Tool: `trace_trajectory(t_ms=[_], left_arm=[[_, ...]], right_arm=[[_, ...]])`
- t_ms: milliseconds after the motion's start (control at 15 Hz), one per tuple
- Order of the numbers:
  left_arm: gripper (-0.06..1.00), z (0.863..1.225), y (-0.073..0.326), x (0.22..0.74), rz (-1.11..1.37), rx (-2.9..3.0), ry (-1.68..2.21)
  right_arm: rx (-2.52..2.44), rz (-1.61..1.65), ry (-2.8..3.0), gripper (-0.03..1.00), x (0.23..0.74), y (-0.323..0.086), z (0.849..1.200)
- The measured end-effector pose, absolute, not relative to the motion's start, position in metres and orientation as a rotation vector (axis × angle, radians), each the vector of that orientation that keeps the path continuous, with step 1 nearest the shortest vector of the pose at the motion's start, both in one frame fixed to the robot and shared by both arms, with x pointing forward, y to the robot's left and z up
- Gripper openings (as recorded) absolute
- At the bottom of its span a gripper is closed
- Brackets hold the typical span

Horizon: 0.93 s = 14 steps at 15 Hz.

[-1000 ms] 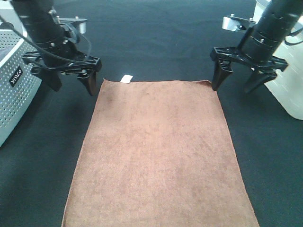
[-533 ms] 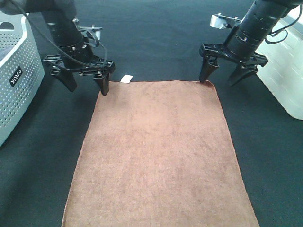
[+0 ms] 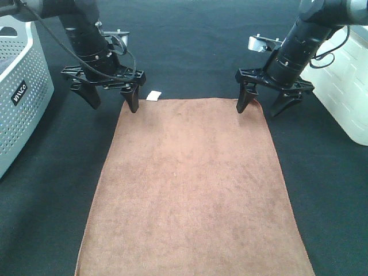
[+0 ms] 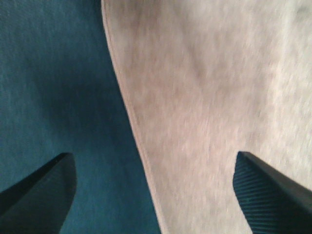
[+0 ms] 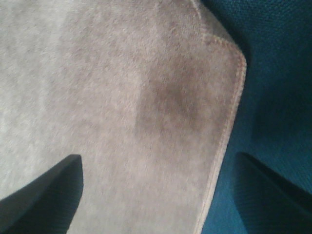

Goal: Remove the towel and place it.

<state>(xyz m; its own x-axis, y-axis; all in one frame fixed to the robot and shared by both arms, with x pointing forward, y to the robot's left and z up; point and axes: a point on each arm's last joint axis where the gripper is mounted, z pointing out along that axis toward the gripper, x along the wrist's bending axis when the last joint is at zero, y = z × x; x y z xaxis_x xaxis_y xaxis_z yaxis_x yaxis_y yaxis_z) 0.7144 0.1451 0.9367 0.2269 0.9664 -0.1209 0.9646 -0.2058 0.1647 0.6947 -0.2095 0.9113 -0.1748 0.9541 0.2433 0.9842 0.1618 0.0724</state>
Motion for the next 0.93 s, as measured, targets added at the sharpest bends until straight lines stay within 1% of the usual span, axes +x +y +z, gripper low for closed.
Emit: trace_trajectory(t_ms=[267, 467, 600, 800, 933], left_arm=[[0.80, 0.923, 0.141, 0.724, 0.062, 2.226, 1.807], [0.79, 0.908, 0.142, 0.729, 0.074, 2.218, 1.810], [0.79, 0.898, 0.152, 0.733, 0.049, 2.185, 1.849], [0.79, 0.897, 0.177, 0.741, 0.027, 2.100, 1.909], [0.79, 0.888, 0.179, 0.742, -0.027, 2.076, 1.919]], right_arm=[[-1.950, -0.342, -2.283, 0.76, 0.702, -0.209, 0.890], [-2.024, -0.368, -2.353, 0.76, 0.710, -0.215, 0.886], [-2.043, -0.348, -2.401, 0.76, 0.712, -0.218, 0.885], [-2.069, -0.401, -2.443, 0.76, 0.717, -0.219, 0.886], [-2.080, -0.431, -2.450, 0.76, 0.720, -0.219, 0.886]])
